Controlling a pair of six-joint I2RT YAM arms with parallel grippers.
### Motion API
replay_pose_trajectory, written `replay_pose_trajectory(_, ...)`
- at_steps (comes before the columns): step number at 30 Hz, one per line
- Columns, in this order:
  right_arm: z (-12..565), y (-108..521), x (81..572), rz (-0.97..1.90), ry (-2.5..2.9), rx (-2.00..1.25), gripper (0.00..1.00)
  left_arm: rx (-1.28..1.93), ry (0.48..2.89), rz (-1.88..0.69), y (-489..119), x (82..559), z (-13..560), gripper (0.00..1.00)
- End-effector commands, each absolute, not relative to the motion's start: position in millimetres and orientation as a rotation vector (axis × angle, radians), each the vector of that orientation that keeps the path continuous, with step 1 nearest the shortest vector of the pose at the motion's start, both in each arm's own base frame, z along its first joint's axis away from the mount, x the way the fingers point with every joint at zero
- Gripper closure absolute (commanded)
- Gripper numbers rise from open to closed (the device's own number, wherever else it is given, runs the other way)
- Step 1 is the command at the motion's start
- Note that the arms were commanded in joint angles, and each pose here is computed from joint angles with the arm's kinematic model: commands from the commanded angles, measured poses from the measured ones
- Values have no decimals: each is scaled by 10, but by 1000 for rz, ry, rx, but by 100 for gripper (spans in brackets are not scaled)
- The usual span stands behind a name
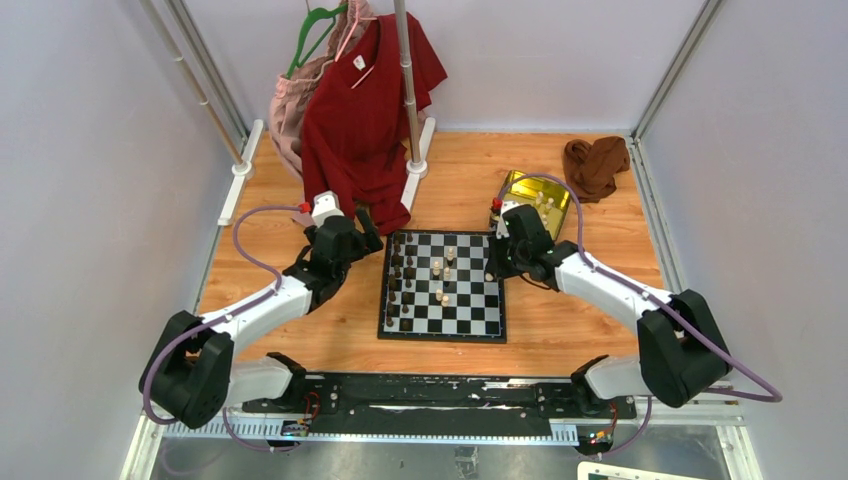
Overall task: Set up the chess pieces on the board
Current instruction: Place the chess piece on the chessboard.
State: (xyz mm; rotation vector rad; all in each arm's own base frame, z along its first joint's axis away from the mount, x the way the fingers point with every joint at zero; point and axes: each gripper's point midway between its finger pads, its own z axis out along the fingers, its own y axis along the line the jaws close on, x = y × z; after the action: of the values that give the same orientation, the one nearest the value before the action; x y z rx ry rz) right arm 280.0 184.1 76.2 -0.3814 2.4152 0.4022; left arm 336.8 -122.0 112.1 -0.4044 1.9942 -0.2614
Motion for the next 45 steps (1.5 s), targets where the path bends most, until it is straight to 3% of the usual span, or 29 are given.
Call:
replay_pose_trajectory(1, 744, 1824, 2853, 406, 2432, -348, 100, -411, 1976, -241, -1176, 3405, 1104, 0)
replay_pose_trajectory(13, 695, 1806, 2819, 401, 2452, -345, 100, -413, 1980, -243, -1177, 3399, 1083, 0)
replay_pose_trajectory(21, 681, 1760, 2782, 380, 2467, -341, 75, -413, 1982, -249, -1185, 3394, 1080, 0)
replay_pose_trajectory(39, 929, 1796, 2833, 390, 2401, -382, 57, -411, 1980, -260, -1208, 3412, 1105, 0)
replay_pose_trajectory(45, 1116, 1869, 2851, 384, 2356, -427, 56, -413, 1969, -262, -1203, 3415, 1143, 0)
